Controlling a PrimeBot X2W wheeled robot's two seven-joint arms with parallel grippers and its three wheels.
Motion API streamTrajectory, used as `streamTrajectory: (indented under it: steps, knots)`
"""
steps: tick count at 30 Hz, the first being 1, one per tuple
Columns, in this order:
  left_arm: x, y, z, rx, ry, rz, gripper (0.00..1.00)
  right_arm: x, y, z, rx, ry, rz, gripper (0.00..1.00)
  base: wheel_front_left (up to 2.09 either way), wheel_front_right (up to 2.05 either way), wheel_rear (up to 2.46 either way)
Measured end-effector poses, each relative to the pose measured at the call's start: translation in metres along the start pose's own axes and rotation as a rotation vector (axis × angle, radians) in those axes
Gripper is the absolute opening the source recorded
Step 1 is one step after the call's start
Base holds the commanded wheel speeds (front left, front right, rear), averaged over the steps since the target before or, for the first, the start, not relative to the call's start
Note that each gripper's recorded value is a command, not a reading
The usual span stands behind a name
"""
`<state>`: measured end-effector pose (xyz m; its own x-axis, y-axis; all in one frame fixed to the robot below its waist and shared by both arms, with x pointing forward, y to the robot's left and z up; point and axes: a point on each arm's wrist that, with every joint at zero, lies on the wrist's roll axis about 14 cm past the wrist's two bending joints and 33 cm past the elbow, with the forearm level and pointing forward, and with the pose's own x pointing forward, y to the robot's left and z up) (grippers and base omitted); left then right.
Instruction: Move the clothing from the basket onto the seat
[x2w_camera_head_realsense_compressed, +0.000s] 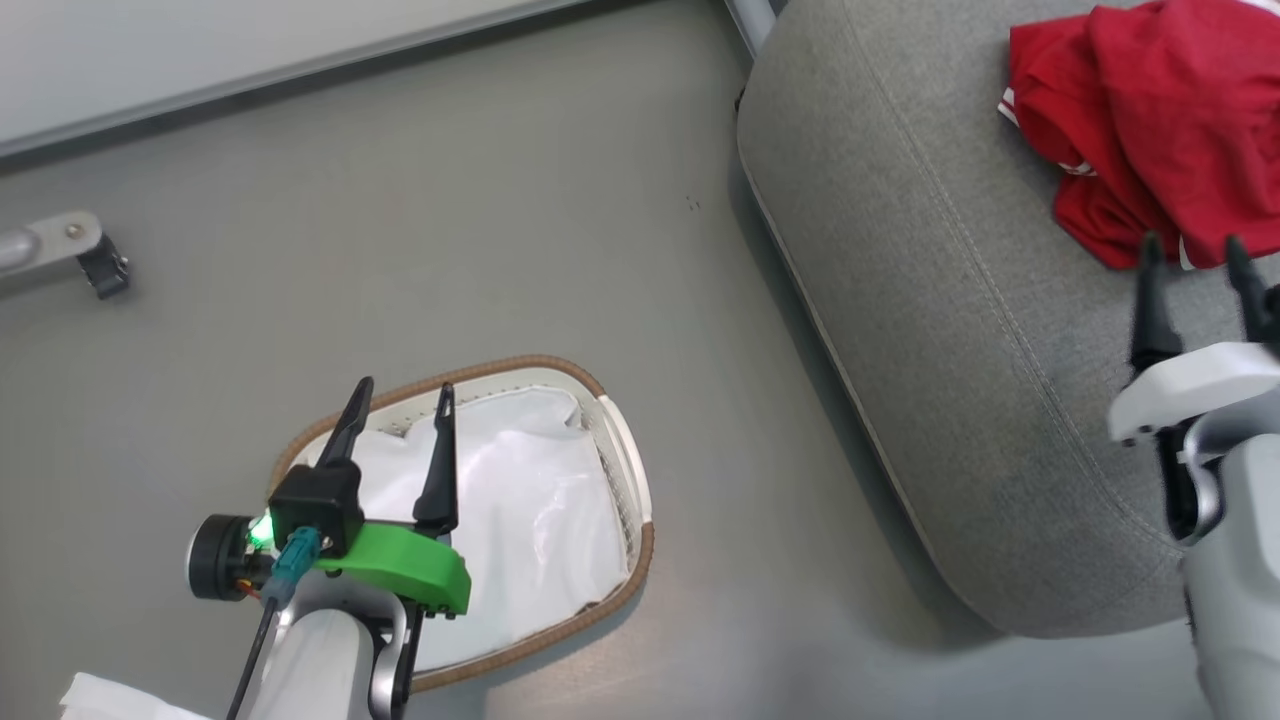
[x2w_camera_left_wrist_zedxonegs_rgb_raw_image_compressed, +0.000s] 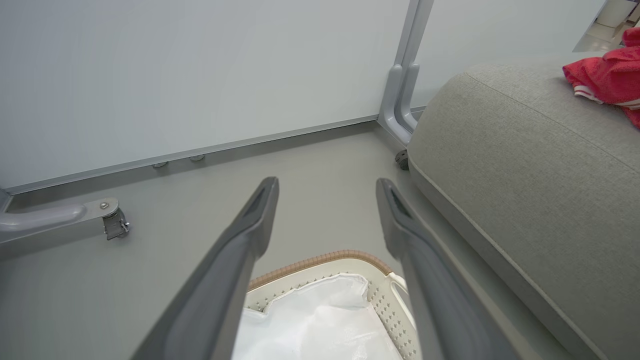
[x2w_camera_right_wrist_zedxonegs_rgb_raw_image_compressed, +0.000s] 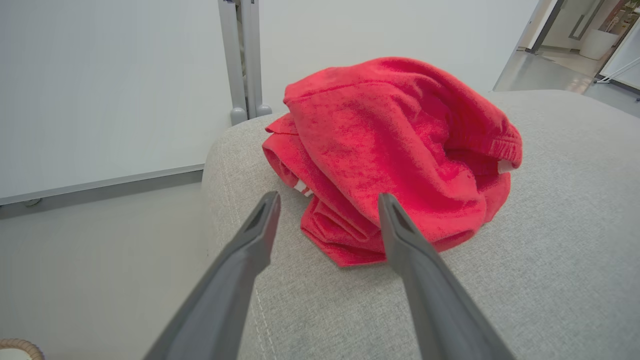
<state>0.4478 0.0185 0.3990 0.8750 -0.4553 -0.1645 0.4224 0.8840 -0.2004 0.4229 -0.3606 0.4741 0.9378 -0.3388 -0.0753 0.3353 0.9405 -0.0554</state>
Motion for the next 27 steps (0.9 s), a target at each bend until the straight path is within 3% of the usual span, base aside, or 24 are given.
streamTrajectory:
  steps: [15,22,27]
  knots:
    - [-0.062,0.076,0.035,0.031,-0.084,0.297,1.0,-0.012,0.168,0.034,0.137,-0.1,0.4,1.0,0.0,0.0,0.0]
    - [-0.098,0.103,0.043,0.024,-0.109,0.43,1.0,-0.033,0.214,0.029,0.163,-0.077,0.514,1.0,0.0,0.0,0.0]
    - [-0.119,0.112,0.045,0.007,-0.122,0.48,1.0,-0.047,0.226,0.024,0.18,-0.057,0.548,1.0,0.0,0.0,0.0]
